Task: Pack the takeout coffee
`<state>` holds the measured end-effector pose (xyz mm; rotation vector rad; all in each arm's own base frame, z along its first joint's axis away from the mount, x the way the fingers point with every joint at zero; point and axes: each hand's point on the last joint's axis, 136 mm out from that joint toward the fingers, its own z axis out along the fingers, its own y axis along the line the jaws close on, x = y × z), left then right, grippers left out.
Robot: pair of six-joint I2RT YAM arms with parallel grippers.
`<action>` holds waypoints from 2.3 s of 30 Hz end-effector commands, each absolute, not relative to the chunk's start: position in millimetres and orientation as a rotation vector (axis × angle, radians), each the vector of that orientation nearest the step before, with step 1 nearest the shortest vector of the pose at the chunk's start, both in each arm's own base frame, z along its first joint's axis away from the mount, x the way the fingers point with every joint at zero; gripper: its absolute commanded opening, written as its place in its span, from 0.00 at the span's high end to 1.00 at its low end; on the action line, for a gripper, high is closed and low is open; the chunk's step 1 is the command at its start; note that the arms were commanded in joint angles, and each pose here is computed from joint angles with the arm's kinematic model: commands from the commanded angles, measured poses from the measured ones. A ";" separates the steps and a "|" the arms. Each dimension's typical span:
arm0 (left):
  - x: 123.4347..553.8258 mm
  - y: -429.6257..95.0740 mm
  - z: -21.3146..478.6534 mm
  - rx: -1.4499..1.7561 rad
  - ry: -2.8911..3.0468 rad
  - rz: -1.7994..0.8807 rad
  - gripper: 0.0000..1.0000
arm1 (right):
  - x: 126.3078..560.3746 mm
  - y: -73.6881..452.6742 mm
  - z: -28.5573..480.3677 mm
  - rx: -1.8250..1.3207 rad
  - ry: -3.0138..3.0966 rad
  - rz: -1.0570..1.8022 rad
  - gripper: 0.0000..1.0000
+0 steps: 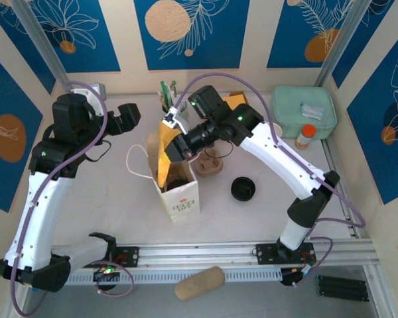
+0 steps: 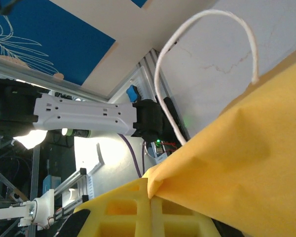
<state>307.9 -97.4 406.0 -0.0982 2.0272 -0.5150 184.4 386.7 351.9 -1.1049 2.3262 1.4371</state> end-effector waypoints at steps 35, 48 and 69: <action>329.7 -85.2 393.0 -0.107 2.021 -0.438 0.00 | 223.7 308.3 429.6 -0.775 2.139 1.285 0.28; 369.3 -15.1 342.4 -0.223 1.935 -0.125 0.01 | 306.3 143.0 363.9 -0.078 2.152 0.774 0.01; 346.1 -8.3 201.4 -0.016 1.898 0.009 0.01 | 349.4 6.5 185.4 0.288 2.075 0.151 0.01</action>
